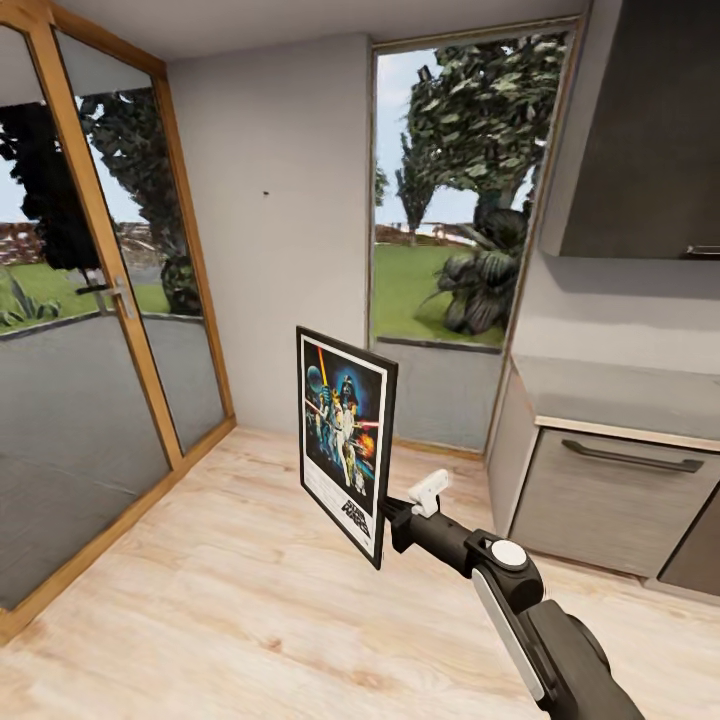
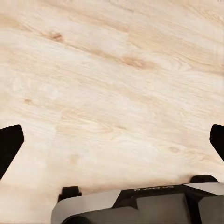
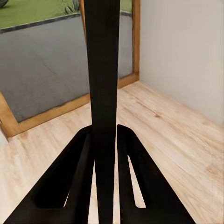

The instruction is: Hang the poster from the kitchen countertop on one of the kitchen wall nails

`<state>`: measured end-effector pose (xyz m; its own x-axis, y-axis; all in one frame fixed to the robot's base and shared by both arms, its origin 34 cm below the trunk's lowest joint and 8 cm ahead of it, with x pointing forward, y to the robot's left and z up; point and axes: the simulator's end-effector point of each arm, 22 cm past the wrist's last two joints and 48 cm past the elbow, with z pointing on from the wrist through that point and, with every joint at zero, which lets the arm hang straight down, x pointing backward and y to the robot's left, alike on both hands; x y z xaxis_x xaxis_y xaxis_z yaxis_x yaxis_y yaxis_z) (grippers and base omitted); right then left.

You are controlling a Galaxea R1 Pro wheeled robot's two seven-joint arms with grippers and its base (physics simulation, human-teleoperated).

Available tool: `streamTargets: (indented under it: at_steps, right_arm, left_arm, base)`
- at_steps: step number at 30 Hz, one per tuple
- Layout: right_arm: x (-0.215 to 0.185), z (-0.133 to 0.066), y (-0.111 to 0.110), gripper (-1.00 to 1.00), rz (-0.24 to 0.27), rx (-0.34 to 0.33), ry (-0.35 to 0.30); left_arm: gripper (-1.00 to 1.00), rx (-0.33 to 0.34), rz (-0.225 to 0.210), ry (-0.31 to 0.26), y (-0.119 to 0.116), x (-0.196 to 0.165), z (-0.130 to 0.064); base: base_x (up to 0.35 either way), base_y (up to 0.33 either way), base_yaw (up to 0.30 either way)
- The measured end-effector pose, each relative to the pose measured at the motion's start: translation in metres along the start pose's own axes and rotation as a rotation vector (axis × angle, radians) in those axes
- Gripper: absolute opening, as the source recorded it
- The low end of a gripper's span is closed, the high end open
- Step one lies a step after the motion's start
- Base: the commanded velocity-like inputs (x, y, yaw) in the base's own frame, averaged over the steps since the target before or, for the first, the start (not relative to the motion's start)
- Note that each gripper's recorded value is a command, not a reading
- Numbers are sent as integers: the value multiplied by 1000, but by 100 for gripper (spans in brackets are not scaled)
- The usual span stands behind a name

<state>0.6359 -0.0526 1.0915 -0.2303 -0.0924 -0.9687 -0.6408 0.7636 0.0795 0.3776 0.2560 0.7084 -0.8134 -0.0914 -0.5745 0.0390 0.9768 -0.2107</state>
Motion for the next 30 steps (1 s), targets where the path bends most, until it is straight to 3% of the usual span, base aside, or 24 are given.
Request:
streamTargets:
  at_steps: [14,20,30]
  right_arm:
    - [0,0,0,-100,0,-2,-1]
    - [10,-15,10,-100,-30,-130,29]
    - [6,-28,2,-100,-17,-177,14]
  left_arm:
    - [100,-1,0,0,0,0,0]
    - [100,0,0,-1,0,-1,0]
    - [100,0,1,-2,0,-1,0]
  base:
    - [178,308,0]
    - [178,311,0]
    - [176,312,0]
